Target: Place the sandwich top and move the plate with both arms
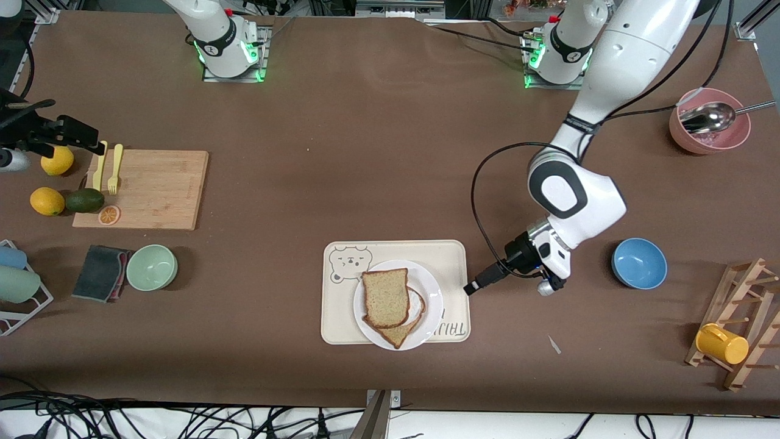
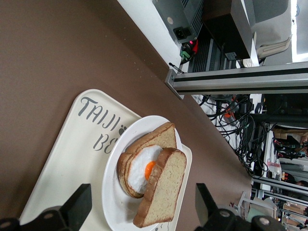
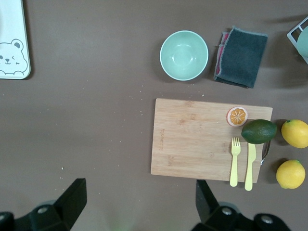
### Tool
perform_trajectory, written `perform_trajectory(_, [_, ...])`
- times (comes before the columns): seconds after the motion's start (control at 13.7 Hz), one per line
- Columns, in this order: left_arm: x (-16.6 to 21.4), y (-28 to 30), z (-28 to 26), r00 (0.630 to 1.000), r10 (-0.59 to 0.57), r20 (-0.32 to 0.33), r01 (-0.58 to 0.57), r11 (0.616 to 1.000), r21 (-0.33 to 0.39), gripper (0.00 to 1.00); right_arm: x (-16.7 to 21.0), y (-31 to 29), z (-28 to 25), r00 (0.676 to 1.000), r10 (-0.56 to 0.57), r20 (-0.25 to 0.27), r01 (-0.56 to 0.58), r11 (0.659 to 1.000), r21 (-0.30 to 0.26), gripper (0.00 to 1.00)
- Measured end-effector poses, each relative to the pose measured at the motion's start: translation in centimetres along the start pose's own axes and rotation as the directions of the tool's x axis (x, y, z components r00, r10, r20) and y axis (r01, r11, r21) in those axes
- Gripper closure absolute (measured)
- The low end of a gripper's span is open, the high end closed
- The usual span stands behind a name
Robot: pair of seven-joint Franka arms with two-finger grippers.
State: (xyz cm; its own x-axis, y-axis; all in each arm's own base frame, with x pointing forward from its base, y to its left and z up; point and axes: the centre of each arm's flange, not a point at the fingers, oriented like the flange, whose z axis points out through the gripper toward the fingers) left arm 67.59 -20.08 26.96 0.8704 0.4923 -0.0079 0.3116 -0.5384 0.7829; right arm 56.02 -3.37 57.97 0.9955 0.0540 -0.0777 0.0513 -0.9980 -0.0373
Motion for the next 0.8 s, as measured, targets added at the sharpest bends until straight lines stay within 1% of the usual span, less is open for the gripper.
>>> perform_trajectory(0.15, [1.4,1.0,-2.3,0.998,0.025,0.064,-0.029,0.997,0.067,0.04,0.0,0.0,0.0,1.000,0.000,0.000,0.000,1.000,0.000,0.00])
perform_trajectory(0.22, [2.2,1.3,-3.6,0.995,0.036,0.090,-0.046,0.992,0.115,0.01,0.0,0.0,0.0,1.000,0.000,0.000,0.000,1.000,0.000,0.00])
perform_trajectory(0.44, [3.7,2.0,-7.7,0.987,0.073,0.141,-0.106,0.965,0.242,0.01,0.0,0.0,0.0,1.000,0.000,0.000,0.000,1.000,0.000,0.00])
perform_trajectory(0.58, [4.3,2.3,-10.3,0.978,0.105,0.181,-0.160,0.933,0.324,0.00,0.0,0.0,0.0,1.000,0.000,0.000,0.000,1.000,0.000,0.00])
perform_trajectory(0.73, [4.8,2.5,-13.2,0.969,0.130,0.212,-0.208,0.889,0.407,0.00,0.0,0.0,0.0,1.000,0.000,0.000,0.000,1.000,0.000,0.00])
perform_trajectory(0.8, [5.0,2.7,-14.6,0.967,0.135,0.216,-0.221,0.865,0.450,0.00,0.0,0.0,0.0,1.000,0.000,0.000,0.000,1.000,0.000,0.00])
